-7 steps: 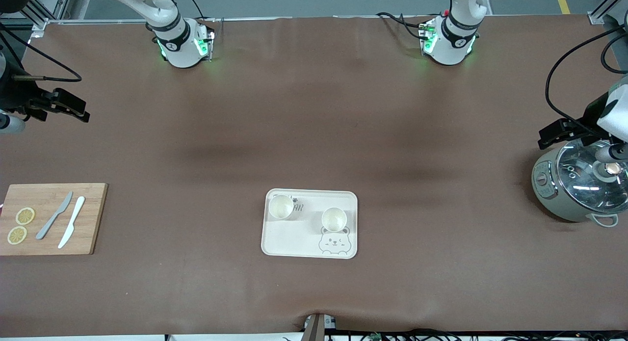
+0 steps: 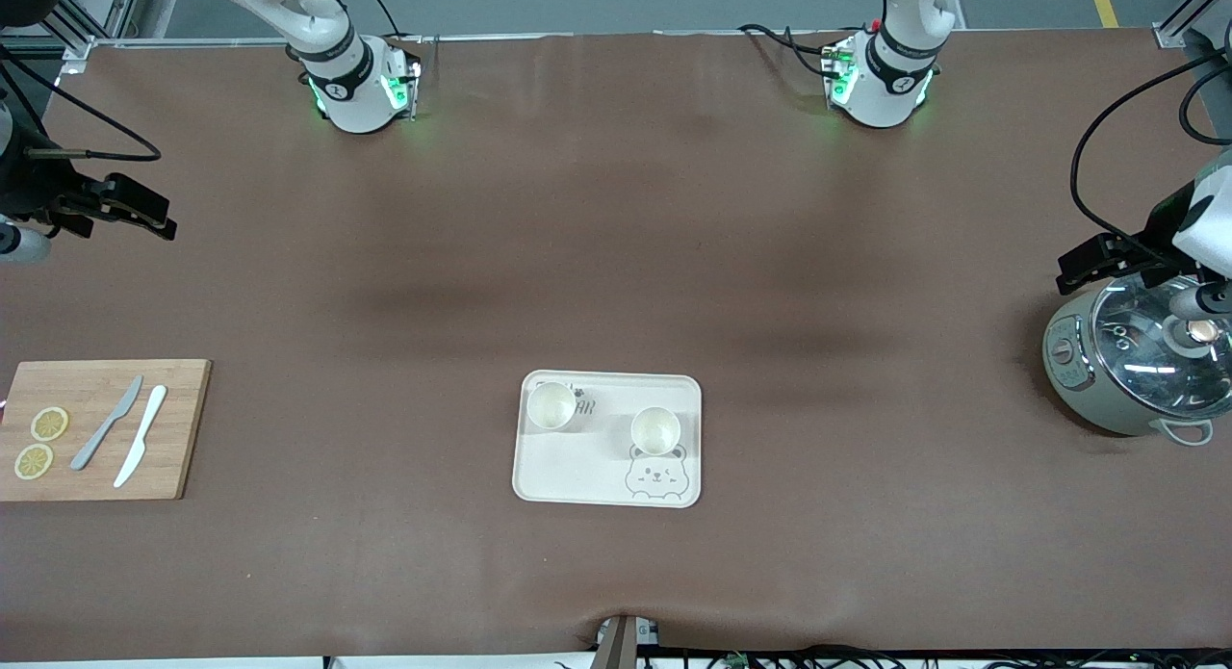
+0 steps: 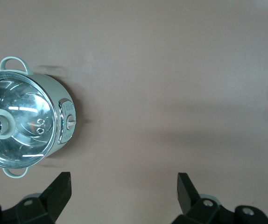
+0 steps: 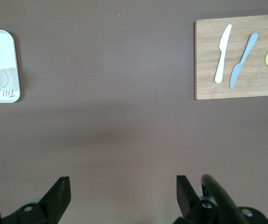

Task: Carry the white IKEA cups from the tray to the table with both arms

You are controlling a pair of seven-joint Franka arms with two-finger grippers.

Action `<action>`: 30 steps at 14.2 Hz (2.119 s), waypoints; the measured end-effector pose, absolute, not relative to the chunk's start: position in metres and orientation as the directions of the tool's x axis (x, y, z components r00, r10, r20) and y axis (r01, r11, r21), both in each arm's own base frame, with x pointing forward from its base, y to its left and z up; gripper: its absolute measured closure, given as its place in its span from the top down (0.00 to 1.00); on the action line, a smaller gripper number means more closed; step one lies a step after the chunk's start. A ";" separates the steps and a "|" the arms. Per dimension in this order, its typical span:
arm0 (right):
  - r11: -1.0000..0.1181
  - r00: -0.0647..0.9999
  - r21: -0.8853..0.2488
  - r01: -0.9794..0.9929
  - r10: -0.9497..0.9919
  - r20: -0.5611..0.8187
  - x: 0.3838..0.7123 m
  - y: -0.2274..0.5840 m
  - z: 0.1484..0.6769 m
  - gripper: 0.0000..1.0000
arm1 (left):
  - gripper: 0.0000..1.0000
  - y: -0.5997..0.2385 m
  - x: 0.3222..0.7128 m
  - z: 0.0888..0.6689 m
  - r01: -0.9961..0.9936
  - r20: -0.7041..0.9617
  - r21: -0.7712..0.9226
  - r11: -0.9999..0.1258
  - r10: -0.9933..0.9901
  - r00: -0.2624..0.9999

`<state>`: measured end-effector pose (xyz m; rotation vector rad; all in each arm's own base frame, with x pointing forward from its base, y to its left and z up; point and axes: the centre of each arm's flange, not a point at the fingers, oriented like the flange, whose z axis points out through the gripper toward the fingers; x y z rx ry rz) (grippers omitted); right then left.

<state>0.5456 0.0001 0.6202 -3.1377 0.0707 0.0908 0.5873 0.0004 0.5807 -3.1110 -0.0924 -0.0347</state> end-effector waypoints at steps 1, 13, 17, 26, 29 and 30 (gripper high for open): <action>-0.999 0.997 0.000 -0.045 -0.045 -0.058 0.546 0.000 0.620 1.00 | 1.00 0.000 0.587 0.581 0.060 0.023 -0.028 -0.998 0.059 0.998; -0.999 0.997 0.001 -0.047 -0.047 -0.066 0.547 -0.001 0.617 1.00 | 1.00 0.003 0.591 0.582 0.090 0.035 0.046 -0.995 0.092 0.995; -0.999 0.996 0.001 -0.046 -0.046 -0.070 0.552 0.000 0.610 1.00 | 1.00 -0.016 0.591 0.581 0.073 0.032 0.047 -0.996 0.074 0.997; -0.999 0.997 0.001 -0.046 -0.046 -0.069 0.552 0.000 0.610 1.00 | 1.00 -0.116 0.591 0.590 0.172 0.073 0.064 -0.983 0.176 0.982; -0.999 0.997 0.001 -0.047 -0.047 -0.069 0.552 -0.001 0.609 1.00 | 1.00 -0.169 0.606 0.586 0.197 0.092 0.056 -0.979 0.201 0.975; -0.999 0.996 0.001 -0.047 -0.047 -0.069 0.552 -0.001 0.609 1.00 | 1.00 -0.182 0.613 0.577 0.202 0.086 0.054 -0.978 0.206 0.975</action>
